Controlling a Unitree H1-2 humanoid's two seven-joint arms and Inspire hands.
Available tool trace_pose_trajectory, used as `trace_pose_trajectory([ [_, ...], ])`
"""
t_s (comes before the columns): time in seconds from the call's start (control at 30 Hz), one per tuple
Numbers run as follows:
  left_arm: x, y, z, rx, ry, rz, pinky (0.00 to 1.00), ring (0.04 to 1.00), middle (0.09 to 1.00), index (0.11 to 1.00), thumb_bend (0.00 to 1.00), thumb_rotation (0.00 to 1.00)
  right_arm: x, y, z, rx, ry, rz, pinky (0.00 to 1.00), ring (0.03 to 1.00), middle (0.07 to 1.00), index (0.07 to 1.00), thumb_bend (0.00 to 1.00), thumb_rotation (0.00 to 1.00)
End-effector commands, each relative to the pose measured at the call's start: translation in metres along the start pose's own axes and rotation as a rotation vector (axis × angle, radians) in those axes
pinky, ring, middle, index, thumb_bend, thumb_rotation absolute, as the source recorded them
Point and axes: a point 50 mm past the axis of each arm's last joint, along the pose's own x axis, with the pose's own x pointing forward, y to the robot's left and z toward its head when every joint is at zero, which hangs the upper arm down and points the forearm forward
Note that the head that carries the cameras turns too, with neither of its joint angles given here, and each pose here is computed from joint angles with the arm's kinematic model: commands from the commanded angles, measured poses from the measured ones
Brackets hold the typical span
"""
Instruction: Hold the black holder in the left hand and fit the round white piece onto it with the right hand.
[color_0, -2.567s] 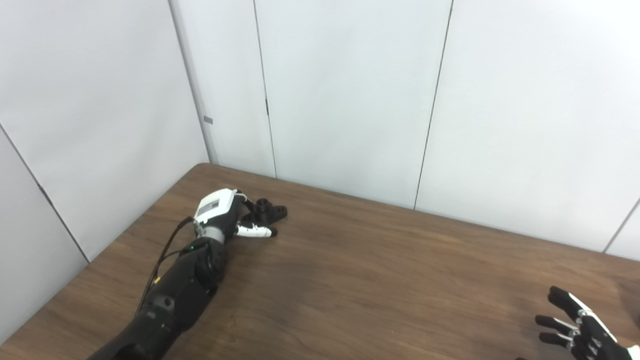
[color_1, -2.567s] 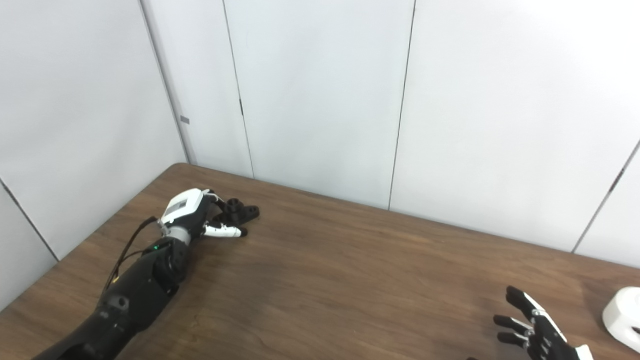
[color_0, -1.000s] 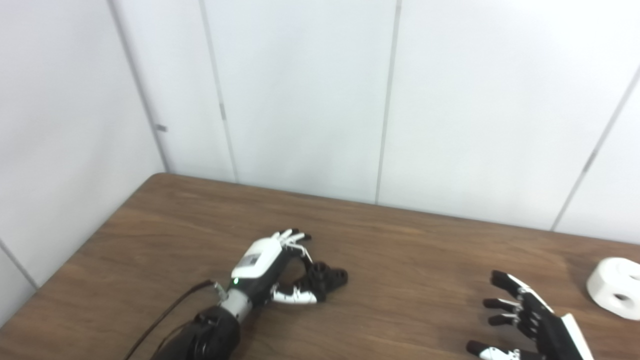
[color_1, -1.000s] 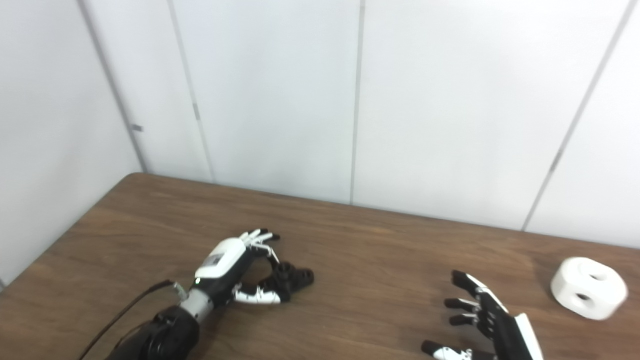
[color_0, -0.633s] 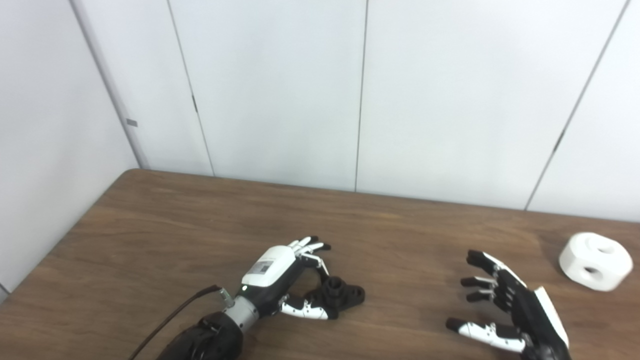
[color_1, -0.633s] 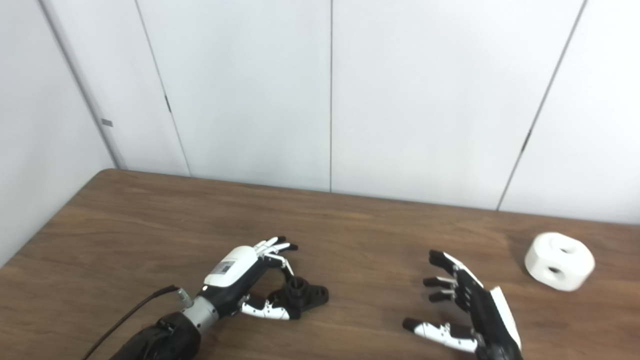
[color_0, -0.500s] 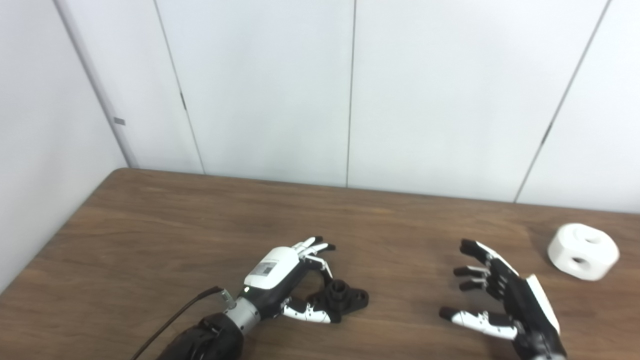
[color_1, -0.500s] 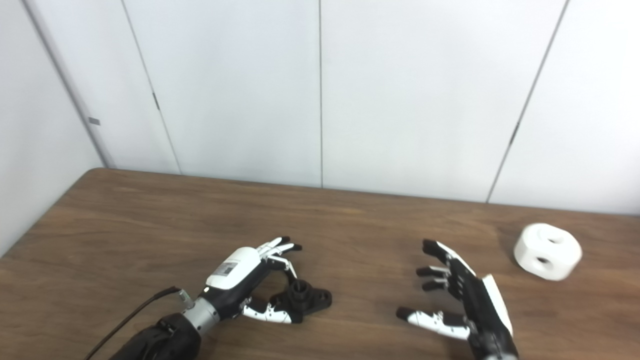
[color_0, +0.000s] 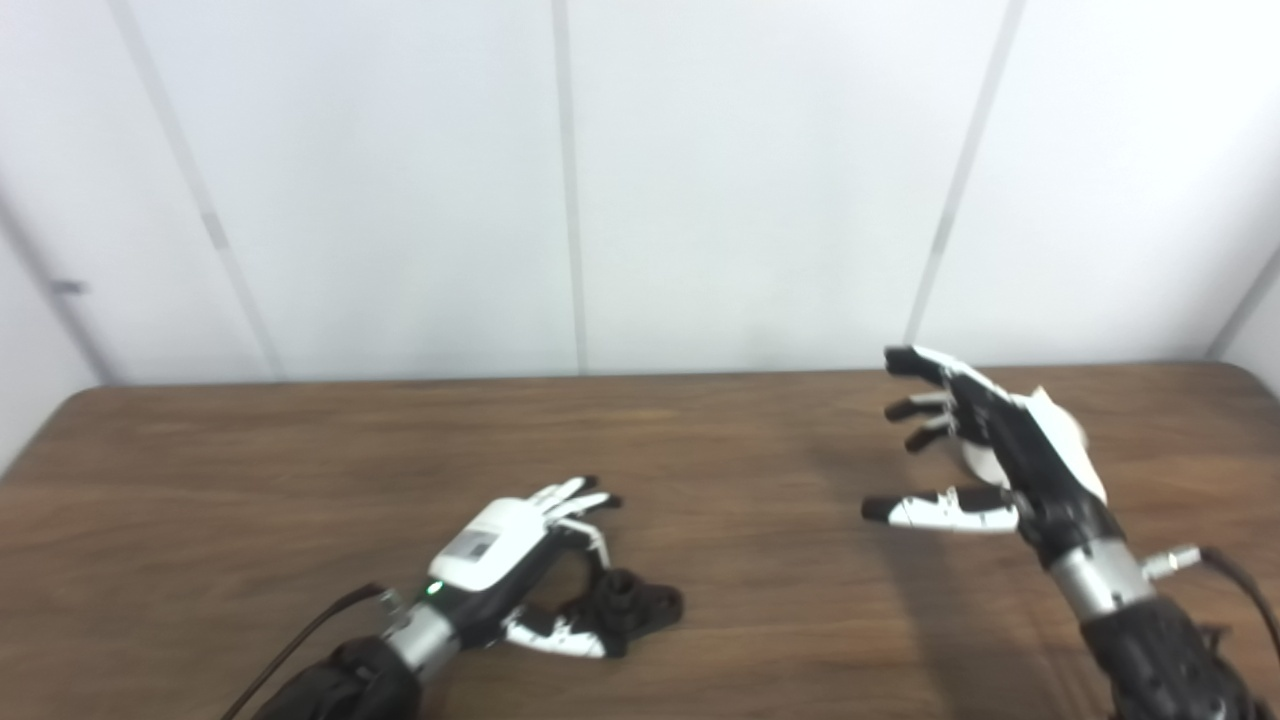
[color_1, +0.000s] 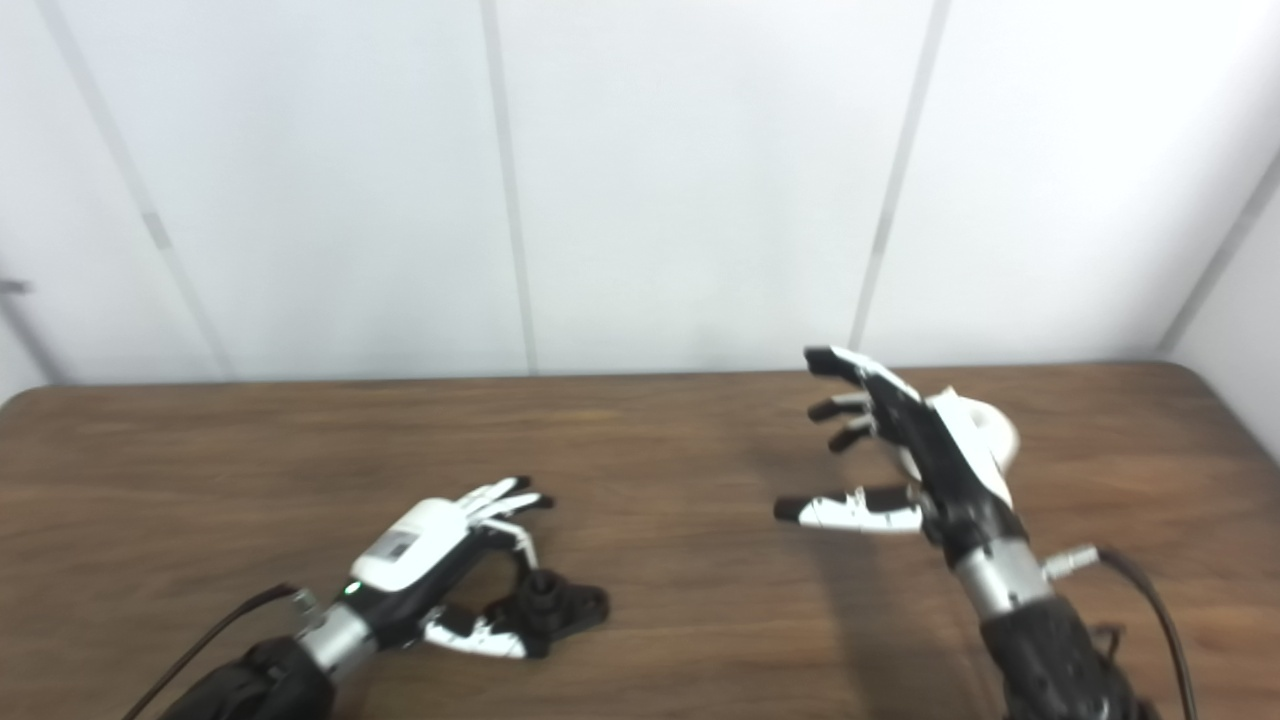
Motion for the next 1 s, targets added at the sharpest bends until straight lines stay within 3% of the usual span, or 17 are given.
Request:
trace_pose_trajectory([
  [0.0,-0.034,-0.068,0.003,0.008,0.02,-0.321,0.96,0.978,0.899,0.484,0.52,0.05,0.012,-0.028,0.022,-0.084,-0.087,-0.055,0.53,0.676,0.812,0.815,0.7,0.15],
  [0.27,-0.045,-0.073,-0.003,0.0,0.014,-0.331,0.93,0.951,0.882,0.484,0.52,0.05,0.031,-0.096,0.044,-0.303,-0.087,-0.165,0.55,0.695,0.815,0.808,0.74,0.14],
  [0.47,-0.05,-0.08,-0.011,-0.013,0.008,-0.319,0.94,0.952,0.879,0.484,0.52,0.05,0.046,-0.14,0.043,-0.43,0.033,-0.17,0.62,0.788,0.873,0.831,0.77,0.19],
  [0.53,-0.052,-0.082,-0.012,-0.017,0.012,-0.32,0.95,0.956,0.881,0.484,0.52,0.05,0.05,-0.153,0.039,-0.472,0.078,-0.14,0.65,0.818,0.889,0.841,0.77,0.21],
  [0.63,-0.055,-0.082,-0.015,-0.016,0.018,-0.323,0.96,0.964,0.89,0.485,0.52,0.05,0.053,-0.167,0.034,-0.524,0.152,-0.089,0.84,0.93,0.938,0.872,0.79,0.27],
  [0.7,-0.056,-0.082,-0.017,-0.019,0.023,-0.322,0.96,0.965,0.893,0.485,0.52,0.05,0.054,-0.172,0.029,-0.534,0.196,-0.057,0.9,0.973,0.966,0.889,0.8,0.27],
  [0.8,-0.058,-0.084,-0.02,-0.02,0.025,-0.311,0.96,0.964,0.892,0.484,0.52,0.05,0.055,-0.176,0.02,-0.535,0.261,0.001,0.86,0.984,0.998,0.922,0.84,0.3],
  [0.97,-0.062,-0.085,-0.021,-0.024,0.025,-0.301,0.95,0.967,0.892,0.484,0.52,0.05,0.056,-0.174,0.007,-0.512,0.366,0.109,0.89,0.999,1.0,0.977,0.86,0.29],
])
